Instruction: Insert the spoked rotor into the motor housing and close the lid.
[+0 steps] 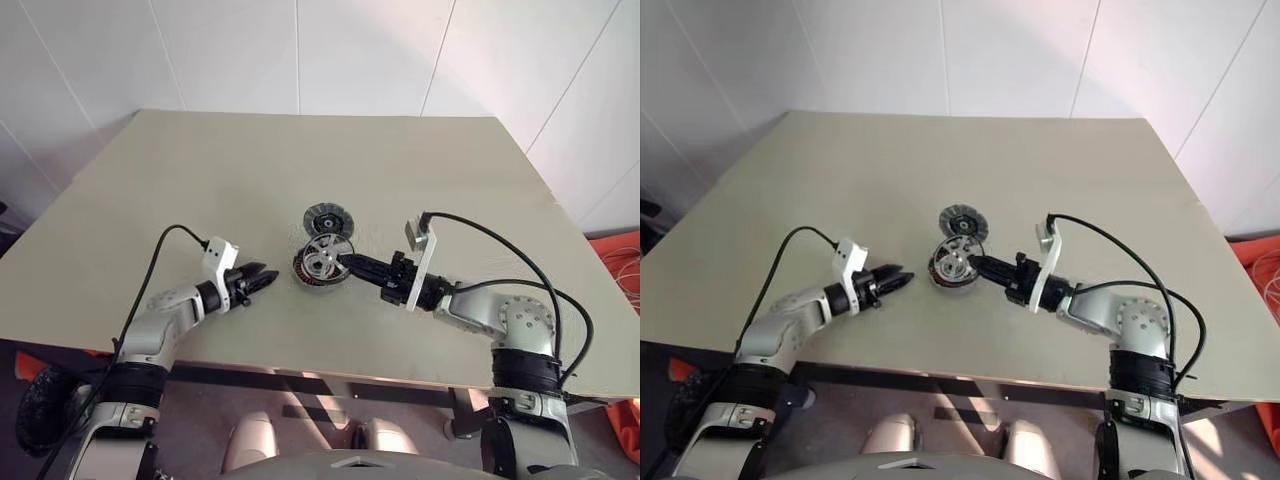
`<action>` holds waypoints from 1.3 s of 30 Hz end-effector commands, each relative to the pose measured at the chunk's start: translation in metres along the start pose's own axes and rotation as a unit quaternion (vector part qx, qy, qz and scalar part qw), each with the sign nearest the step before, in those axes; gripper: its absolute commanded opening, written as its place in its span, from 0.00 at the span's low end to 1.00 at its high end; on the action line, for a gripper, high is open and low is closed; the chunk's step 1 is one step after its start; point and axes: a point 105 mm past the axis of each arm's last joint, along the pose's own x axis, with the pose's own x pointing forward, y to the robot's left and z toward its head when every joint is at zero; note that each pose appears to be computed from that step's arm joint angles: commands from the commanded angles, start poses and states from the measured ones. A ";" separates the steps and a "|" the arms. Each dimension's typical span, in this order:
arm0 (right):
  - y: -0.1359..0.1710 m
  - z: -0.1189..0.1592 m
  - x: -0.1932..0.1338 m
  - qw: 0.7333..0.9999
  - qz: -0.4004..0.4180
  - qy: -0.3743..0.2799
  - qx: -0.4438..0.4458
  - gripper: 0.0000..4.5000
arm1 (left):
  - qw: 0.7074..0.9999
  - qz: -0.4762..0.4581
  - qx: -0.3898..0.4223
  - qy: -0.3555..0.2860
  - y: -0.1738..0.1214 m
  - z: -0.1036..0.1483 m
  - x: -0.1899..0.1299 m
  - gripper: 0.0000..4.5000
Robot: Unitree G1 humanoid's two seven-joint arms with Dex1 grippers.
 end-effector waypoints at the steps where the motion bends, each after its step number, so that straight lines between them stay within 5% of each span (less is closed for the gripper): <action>1: 0.004 0.011 0.011 1.000 0.014 -0.017 -0.003 0.07 | 1.000 0.009 0.004 -0.004 0.002 0.004 -0.005 0.51; 20: -0.008 0.006 0.035 1.000 0.004 -0.027 0.015 0.07 | 1.000 0.014 0.007 -0.003 0.000 0.009 -0.007 0.51; 39: -0.028 0.002 0.026 0.999 -0.026 -0.036 0.020 0.07 | 1.000 0.011 0.010 -0.002 -0.001 0.012 -0.006 0.51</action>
